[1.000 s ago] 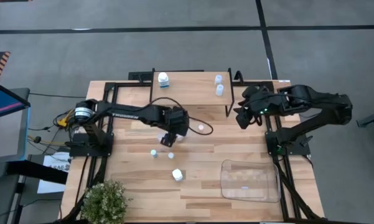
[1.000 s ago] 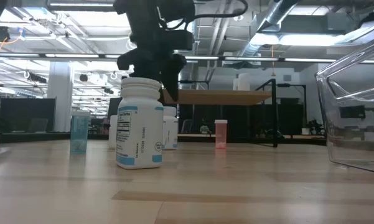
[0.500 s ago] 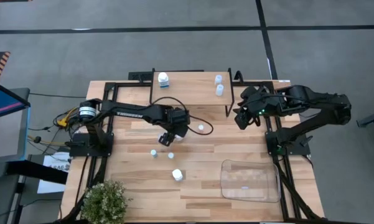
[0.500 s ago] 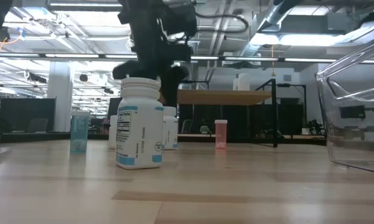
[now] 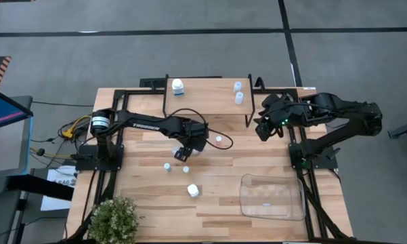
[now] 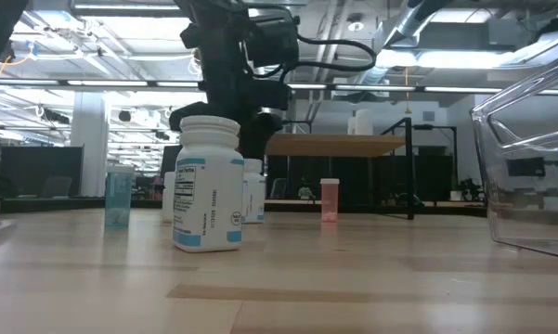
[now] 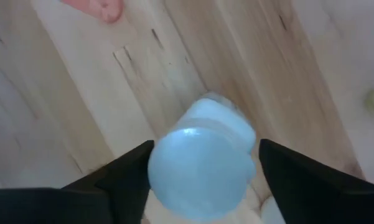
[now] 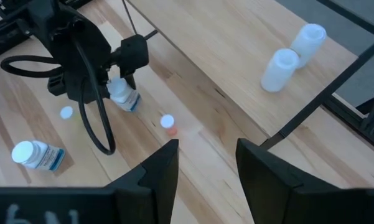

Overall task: Pick and place medicine bottles onto shelf by color
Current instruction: Put the top white pill bottle on the shelf aligned with the other white pill bottle

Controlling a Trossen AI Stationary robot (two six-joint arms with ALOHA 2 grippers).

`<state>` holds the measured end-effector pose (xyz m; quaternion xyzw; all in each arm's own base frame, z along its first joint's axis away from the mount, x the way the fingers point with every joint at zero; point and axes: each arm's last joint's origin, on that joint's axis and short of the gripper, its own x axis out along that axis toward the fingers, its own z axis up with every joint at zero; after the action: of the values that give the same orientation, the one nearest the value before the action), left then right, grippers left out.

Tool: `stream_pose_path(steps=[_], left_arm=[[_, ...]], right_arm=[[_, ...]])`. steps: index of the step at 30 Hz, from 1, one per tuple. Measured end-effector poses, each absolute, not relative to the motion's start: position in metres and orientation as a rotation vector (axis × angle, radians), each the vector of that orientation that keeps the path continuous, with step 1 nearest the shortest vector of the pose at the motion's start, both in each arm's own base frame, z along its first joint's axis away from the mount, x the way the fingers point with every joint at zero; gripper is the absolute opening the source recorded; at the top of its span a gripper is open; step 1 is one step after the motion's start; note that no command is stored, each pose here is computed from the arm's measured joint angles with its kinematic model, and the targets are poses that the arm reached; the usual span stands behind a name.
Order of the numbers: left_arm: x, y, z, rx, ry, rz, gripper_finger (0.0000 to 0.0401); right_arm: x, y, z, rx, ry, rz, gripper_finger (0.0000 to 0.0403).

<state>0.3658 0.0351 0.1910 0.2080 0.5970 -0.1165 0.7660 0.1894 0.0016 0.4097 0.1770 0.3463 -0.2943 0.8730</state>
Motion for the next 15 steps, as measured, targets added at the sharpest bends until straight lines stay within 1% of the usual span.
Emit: stream_pose_path(steps=[7,9,11,15], left_arm=[[0.366,0.034,0.192,0.365,1.297,-0.208,0.0150],[0.366,0.034,0.198,0.321,1.327,-0.197,0.0145],[0.367,0.034,0.212,0.288,1.343,-0.205,0.0145],[0.367,0.033,0.260,0.274,1.393,-0.217,0.0145]], right_arm=[[0.188,0.002,0.409,0.364,0.738,-0.619,0.0181],[0.188,0.002,0.409,0.364,0.738,-0.619,0.0181],[0.188,0.002,0.409,0.364,0.739,-0.619,0.0181],[0.188,0.002,0.409,0.363,0.740,-0.619,0.0181]])
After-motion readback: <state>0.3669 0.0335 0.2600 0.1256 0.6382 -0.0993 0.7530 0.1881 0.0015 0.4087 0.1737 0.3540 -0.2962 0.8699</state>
